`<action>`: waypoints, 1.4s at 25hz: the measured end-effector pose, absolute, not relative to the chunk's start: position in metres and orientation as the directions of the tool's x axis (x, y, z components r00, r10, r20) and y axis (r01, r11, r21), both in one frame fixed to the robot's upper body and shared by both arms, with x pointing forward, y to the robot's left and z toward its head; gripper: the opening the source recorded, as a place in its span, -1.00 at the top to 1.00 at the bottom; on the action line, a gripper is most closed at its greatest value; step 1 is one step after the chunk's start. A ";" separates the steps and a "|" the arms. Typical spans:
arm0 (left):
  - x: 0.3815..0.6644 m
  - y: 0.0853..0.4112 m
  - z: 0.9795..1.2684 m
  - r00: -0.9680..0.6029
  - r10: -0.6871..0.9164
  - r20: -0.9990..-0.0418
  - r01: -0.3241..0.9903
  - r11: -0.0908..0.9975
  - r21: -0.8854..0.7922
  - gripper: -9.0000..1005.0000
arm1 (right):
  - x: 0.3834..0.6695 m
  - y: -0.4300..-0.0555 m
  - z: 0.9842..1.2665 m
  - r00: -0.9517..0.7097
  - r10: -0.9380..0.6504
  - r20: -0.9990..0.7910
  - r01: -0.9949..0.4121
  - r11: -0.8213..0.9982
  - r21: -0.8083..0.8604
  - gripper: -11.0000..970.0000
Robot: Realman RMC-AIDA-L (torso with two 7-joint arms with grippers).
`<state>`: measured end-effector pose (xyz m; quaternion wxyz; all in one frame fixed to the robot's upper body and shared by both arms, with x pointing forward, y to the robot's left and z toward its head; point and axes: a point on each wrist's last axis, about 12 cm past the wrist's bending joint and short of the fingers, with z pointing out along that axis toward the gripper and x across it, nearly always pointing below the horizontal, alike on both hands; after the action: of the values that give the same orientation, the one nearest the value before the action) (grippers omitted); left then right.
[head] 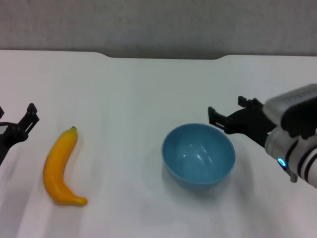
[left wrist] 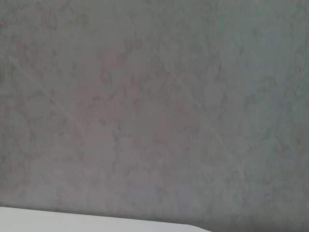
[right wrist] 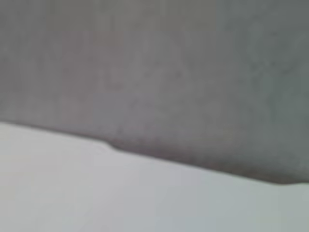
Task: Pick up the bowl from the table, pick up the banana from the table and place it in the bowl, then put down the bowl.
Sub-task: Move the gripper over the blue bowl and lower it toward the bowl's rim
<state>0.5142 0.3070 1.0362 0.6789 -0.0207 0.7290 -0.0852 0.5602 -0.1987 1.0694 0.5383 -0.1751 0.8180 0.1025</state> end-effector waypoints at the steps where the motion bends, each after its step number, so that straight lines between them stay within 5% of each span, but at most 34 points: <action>1: 0.514 0.307 1.036 -0.077 -0.146 -0.986 0.086 0.985 -0.152 -0.77 | 0.562 -0.198 1.074 -0.386 -0.193 -0.902 -0.403 0.915 -0.024 -0.82; 18: 0.513 0.303 1.037 -0.072 -0.147 -0.987 0.100 0.983 -0.153 -0.77 | 0.585 -0.191 1.105 -0.569 -0.339 -0.749 -0.434 0.898 -0.076 -0.81; 35: 0.511 0.305 1.036 -0.074 -0.147 -0.986 0.093 0.984 -0.154 -0.77 | 0.568 -0.184 1.064 -0.632 -0.305 -0.712 -0.424 0.905 -0.012 -0.78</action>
<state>0.5109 0.3046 1.0356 0.6801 -0.0186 0.7275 -0.0885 0.5682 -0.1841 1.0639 0.3781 -0.2028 0.8999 0.0786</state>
